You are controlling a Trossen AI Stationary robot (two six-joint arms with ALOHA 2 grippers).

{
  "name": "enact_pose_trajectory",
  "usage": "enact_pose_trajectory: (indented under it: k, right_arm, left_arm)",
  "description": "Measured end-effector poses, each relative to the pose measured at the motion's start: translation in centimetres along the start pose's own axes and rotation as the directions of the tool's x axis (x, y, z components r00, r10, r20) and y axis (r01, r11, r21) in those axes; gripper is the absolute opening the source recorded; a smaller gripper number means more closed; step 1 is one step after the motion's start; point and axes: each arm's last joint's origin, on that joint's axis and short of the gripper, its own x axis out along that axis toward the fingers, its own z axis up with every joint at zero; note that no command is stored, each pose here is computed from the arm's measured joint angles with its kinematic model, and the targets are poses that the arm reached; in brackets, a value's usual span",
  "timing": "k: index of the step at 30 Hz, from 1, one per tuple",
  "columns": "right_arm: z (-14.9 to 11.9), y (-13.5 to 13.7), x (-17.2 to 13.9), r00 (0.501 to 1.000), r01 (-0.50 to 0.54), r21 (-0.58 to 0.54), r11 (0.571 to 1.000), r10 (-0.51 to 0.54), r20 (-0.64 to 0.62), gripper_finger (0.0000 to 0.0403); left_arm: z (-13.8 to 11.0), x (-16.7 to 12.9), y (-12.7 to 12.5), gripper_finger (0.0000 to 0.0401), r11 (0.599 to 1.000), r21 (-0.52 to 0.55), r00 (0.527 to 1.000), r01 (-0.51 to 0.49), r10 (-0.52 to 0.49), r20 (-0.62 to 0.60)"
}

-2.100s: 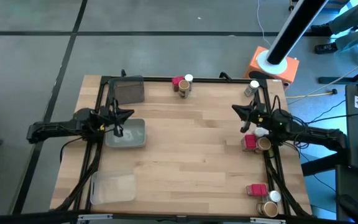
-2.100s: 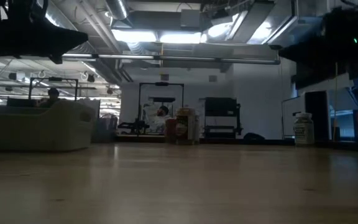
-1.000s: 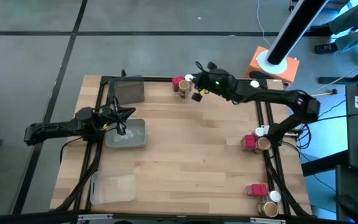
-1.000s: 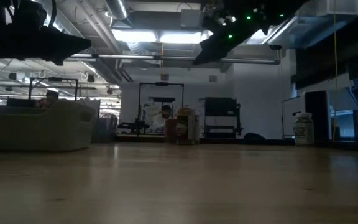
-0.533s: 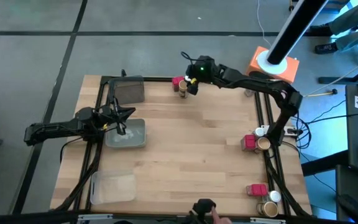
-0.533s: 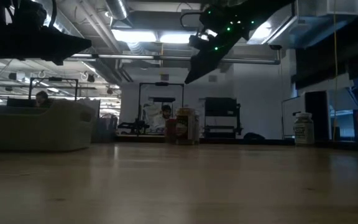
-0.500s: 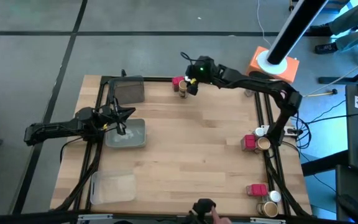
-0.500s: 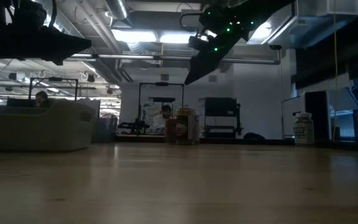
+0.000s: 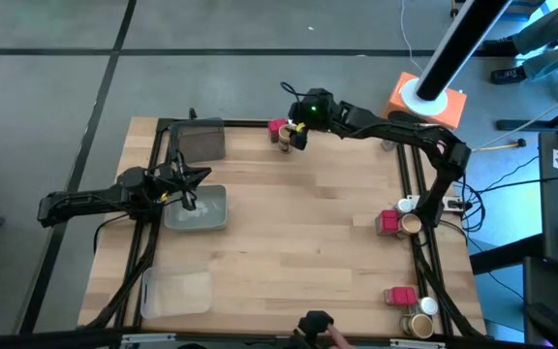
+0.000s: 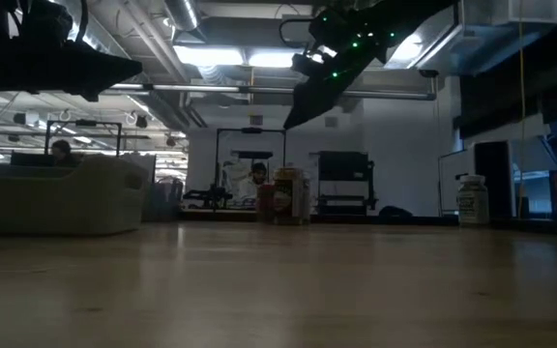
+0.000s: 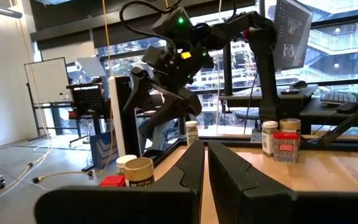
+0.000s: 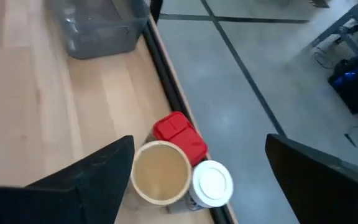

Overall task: Sort spices by type
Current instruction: Put the top left gold seasoning bottle into the black transparent bin

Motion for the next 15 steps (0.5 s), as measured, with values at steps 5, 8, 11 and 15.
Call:
enact_pose_trajectory:
  k: [5,8,11,15]
  right_arm:
    - [-0.3,0.0,0.6,0.992,-0.118,-0.019,0.993,0.119,0.031,0.036]
    - [-0.5,0.2,1.4,0.991,-0.126,-0.043,0.991,0.127,0.039,0.036]
    - [-0.7,0.3,2.2,0.991,-0.121,-0.059,0.991,0.124,0.045,0.036]
    - [-0.4,0.3,2.8,0.993,-0.108,-0.083,0.991,0.111,0.034,0.036]
  left_arm:
    - [0.0,0.0,0.0,0.0015,1.0,0.0,1.0,0.0,0.0,0.0]
    - [0.0,0.0,0.0,0.0015,1.0,-0.001,1.0,0.0,0.0,0.0]
    - [0.0,0.0,0.0,0.0015,1.0,-0.001,1.0,0.0,0.0,0.0]
    - [0.0,0.0,0.0,0.0015,1.0,0.0,1.0,0.0,0.0,-0.001]
